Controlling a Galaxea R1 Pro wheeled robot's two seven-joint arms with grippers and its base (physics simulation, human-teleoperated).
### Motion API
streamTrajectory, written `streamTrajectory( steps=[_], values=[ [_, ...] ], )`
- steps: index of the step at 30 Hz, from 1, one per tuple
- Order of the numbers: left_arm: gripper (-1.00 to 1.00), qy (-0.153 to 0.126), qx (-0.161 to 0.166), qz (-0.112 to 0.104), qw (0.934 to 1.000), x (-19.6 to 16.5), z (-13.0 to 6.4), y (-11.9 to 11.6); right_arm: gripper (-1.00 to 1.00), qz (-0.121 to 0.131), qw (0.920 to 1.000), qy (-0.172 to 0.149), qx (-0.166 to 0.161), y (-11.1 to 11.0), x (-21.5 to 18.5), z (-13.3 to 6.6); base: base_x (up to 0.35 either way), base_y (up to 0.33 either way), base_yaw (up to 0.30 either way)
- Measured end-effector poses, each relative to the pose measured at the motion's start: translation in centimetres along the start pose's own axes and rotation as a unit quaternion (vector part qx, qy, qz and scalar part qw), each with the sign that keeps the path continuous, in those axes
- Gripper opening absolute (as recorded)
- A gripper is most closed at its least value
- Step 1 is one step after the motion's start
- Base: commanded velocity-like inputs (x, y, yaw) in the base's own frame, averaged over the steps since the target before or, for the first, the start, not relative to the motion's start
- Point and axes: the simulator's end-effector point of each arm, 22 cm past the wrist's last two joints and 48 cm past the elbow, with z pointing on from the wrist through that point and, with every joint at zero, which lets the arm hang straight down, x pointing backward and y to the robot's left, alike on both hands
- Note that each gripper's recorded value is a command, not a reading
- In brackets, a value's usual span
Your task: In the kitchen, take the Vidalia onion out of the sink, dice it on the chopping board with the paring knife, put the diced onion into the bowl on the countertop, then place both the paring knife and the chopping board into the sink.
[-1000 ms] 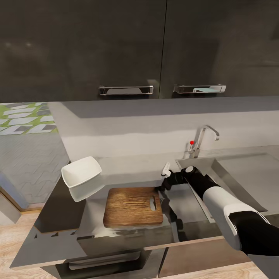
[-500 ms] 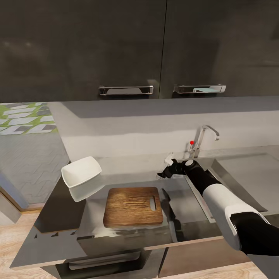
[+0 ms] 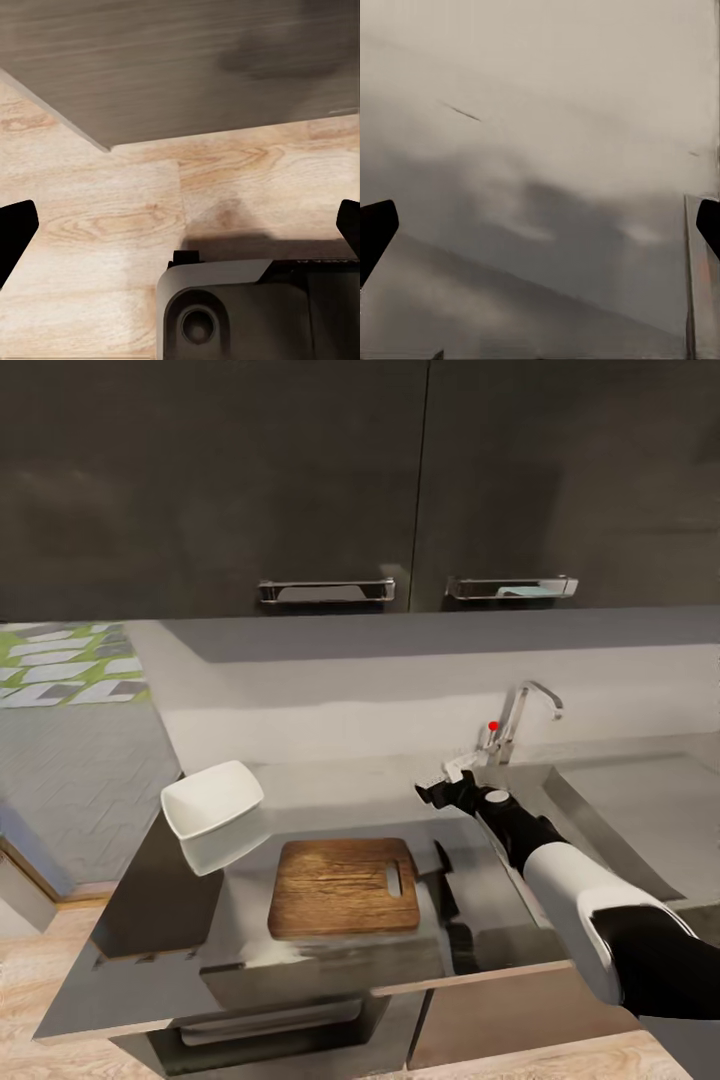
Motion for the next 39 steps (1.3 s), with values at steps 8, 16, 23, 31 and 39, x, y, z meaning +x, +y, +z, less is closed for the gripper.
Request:
streamTrajectory(
  steps=[8, 16, 23, 31, 39],
  values=[
    [1.0, 0.0, 0.0, 0.0, 1.0, 0.0, 0.0, 0.0, 1.0, 0.003, 0.9993, -0.025, 0.028, -0.8, 0.7, 0.0, -0.295, 0.0, 0.0],
    [1.0, 0.0, 0.0, 0.0, 1.0, 0.0, 0.0, 0.0, 1.0, 0.004, 0.9991, -0.03, 0.031, -0.8, 0.7, 0.0, -0.337, 0.0, 0.0],
    [1.0, 0.0, 0.0, 0.0, 1.0, 0.0, 0.0, 0.0, 1.0, -0.004, 0.9977, -0.06, 0.032, -0.7, -0.2, -0.2, -0.339, 0.0, 0.0],
    [1.0, 0.001, 0.0, 0.0, 1.0, 0.0, 0.0, 0.0, 1.0, -0.006, 0.997, -0.072, 0.027, 0.1, 0.9, -0.5, -0.339, 0.0, 0.0],
    [1.0, 0.001, 0.0, 0.0, 1.0, 0.1, 0.0, 0.0, 1.0, -0.006, 0.9958, -0.088, 0.023, 1.4, 2.8, -1.1, -0.339, 0.0, 0.0]
  ],
)
